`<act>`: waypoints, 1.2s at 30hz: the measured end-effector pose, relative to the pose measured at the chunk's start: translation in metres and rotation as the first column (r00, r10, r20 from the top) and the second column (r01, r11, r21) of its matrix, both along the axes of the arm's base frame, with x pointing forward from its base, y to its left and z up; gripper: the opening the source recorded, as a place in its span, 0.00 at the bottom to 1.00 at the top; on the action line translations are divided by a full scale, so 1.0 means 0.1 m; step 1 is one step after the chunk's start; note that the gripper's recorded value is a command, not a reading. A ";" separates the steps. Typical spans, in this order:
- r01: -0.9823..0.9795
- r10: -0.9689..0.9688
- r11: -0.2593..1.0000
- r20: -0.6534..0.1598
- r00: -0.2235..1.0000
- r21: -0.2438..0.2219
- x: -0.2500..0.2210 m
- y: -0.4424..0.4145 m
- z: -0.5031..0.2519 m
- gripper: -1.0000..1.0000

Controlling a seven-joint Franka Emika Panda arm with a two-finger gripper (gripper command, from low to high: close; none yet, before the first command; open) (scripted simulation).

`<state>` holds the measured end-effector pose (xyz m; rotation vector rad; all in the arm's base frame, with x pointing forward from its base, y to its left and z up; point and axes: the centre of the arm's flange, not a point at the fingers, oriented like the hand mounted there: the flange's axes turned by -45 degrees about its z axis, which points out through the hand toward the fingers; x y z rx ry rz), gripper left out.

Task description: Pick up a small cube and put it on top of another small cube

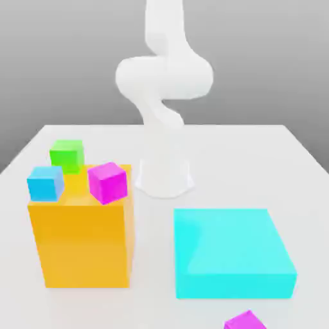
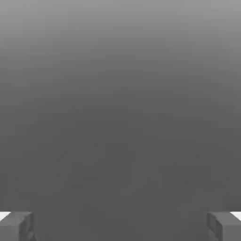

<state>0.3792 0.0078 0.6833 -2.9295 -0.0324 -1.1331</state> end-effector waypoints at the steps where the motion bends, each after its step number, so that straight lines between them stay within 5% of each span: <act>1: -0.013 0.013 1.000 -0.027 1.000 -0.007 0.14 0.04 -0.13 0.50; 16: -0.231 0.191 0.971 -0.389 0.901 -0.060 1.46 0.68 -2.35 0.50; 29: -0.427 0.313 0.904 -0.656 0.686 -0.015 1.55 1.25 -4.68 0.50; 33: -0.439 0.320 0.899 -0.672 0.668 -0.008 1.53 1.28 -5.30 0.50; 34: -0.439 0.320 0.898 -0.672 0.667 -0.008 1.52 1.28 -5.42 0.00; 36: -0.439 0.320 0.898 -0.672 0.667 -0.008 1.52 1.28 -5.42 0.00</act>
